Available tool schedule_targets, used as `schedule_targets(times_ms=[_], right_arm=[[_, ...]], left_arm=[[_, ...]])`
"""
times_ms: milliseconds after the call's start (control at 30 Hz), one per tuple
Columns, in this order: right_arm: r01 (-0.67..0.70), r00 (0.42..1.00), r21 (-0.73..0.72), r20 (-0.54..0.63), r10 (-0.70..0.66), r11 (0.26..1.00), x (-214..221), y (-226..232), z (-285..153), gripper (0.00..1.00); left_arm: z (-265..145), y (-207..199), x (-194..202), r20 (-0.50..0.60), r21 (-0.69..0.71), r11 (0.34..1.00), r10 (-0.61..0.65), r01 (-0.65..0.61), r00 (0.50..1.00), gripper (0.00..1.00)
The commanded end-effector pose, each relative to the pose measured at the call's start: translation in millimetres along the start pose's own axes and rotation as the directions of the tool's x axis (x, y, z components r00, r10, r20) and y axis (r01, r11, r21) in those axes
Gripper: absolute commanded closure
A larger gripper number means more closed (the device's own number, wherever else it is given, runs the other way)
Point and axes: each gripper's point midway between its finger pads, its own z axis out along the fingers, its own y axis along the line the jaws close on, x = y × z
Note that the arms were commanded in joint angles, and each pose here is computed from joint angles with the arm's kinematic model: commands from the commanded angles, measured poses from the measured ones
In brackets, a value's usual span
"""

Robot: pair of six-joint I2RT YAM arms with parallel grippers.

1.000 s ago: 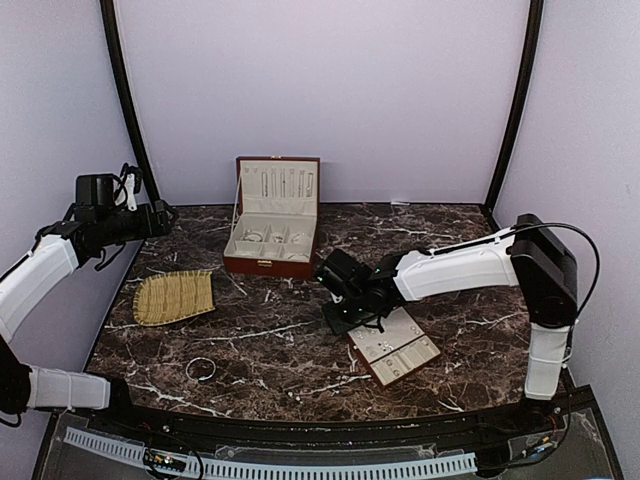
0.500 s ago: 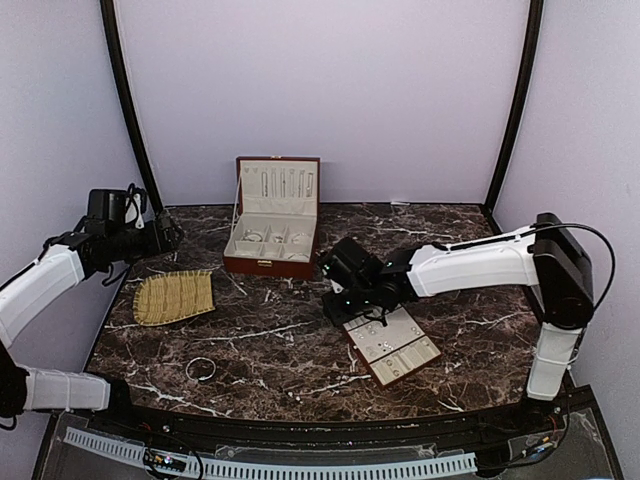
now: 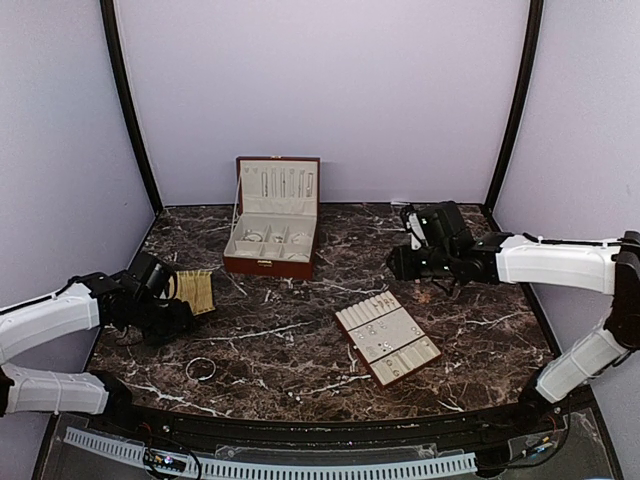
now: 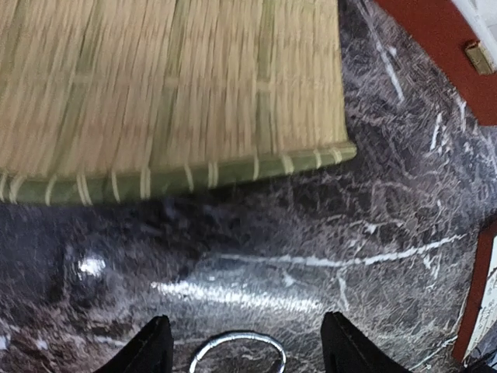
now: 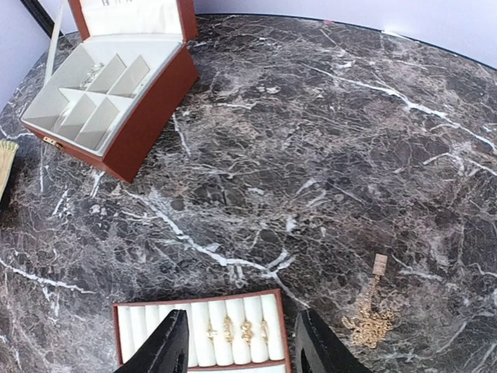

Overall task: Organize the mixed jewelry
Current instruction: Pick up the bangle from the center of the board.

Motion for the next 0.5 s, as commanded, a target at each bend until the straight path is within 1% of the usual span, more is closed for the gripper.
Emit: schedule_targets(times_ms=[0,133,233,300,367,467], right_arm=[[-0.018,0.997,-0.019,0.074,0.019,1.000,-13.1,-14.0,-8.6,0.52],[-0.053,0.995,-0.010,0.084,0.054,0.999,-10.1,-31.2,-10.2,0.52],[-0.079,0.993,-0.014,0.087,0.080,0.997,-7.0,-40.2,-9.7,0.52],[-0.093,0.992,-0.019,0.085,0.094,0.995,-4.5,-44.3,-7.8,0.52],[-0.101,0.992,-0.023,0.078,0.102,0.995,-2.4,-46.7,-5.2,0.52],[-0.110,0.992,-0.024,0.065,0.111,0.994,0.7,-50.3,-1.5,0.53]], left_arm=[[5.0,18.5,39.1,-0.130,-0.137,0.987,-0.101,0.083,0.986,0.35],[8.0,20.4,66.7,-0.215,-0.157,0.984,-0.114,0.080,0.970,0.38],[7.5,26.9,76.6,-0.243,-0.178,0.981,-0.123,0.081,0.962,0.50],[8.3,26.3,81.2,-0.260,-0.167,0.981,-0.136,0.094,0.956,0.57],[9.2,27.9,89.0,-0.284,-0.167,0.980,-0.155,0.110,0.946,0.60],[9.8,34.8,98.6,-0.303,-0.185,0.974,-0.184,0.131,0.935,0.61]])
